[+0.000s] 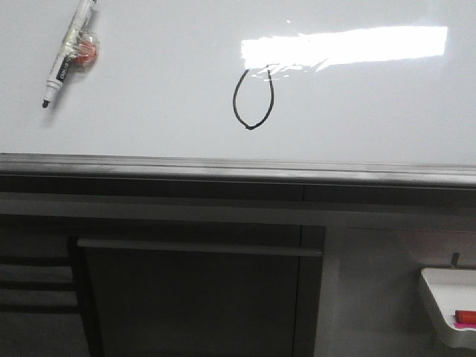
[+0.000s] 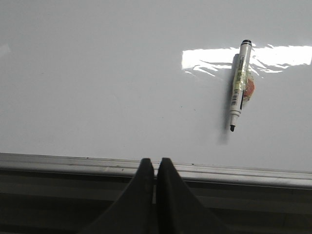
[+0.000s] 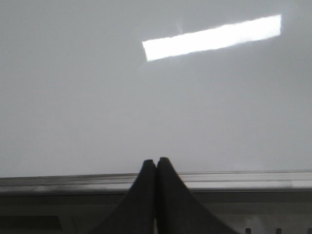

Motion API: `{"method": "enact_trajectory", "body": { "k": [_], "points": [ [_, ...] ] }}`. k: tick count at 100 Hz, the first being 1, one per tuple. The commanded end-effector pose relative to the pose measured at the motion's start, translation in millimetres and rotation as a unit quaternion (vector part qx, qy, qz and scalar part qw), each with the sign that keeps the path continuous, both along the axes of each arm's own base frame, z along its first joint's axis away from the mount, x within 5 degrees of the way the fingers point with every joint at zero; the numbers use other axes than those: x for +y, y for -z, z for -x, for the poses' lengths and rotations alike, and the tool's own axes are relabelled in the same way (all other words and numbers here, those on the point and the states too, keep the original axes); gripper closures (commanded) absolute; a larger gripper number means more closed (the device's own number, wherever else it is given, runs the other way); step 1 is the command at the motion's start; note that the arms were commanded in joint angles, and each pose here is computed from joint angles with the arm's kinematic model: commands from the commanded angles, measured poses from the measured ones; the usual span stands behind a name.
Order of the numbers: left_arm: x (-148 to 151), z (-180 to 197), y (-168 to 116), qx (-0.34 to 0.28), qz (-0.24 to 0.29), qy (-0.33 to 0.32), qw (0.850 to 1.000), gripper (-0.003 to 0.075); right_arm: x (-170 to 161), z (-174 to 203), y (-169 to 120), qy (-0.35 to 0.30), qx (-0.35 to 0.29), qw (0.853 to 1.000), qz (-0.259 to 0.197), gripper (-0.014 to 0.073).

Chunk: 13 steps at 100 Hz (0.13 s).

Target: Write number 0 on whiteboard

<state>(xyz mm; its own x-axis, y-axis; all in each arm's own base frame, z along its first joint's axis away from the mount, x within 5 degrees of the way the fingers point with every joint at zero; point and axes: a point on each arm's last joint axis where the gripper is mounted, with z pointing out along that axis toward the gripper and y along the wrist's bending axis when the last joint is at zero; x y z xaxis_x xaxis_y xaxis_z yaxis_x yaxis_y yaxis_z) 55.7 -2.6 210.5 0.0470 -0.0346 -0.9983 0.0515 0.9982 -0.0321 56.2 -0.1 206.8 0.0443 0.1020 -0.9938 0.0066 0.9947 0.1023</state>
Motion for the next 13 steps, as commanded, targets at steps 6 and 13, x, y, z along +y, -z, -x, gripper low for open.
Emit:
{"method": "enact_trajectory", "body": {
  "k": [6, 13],
  "points": [
    [-1.2, 1.0, 1.2, -0.031, 0.012, 0.009, 0.999, 0.0741, -2.5, 1.9, -4.0, 0.016, -0.043, 0.999, 0.005, 0.0668],
    [-1.2, 1.0, 1.2, -0.031, 0.012, 0.009, 0.999, 0.0741, -2.5, 1.9, -4.0, 0.016, -0.043, 0.999, 0.005, 0.0668]
  ]
}}
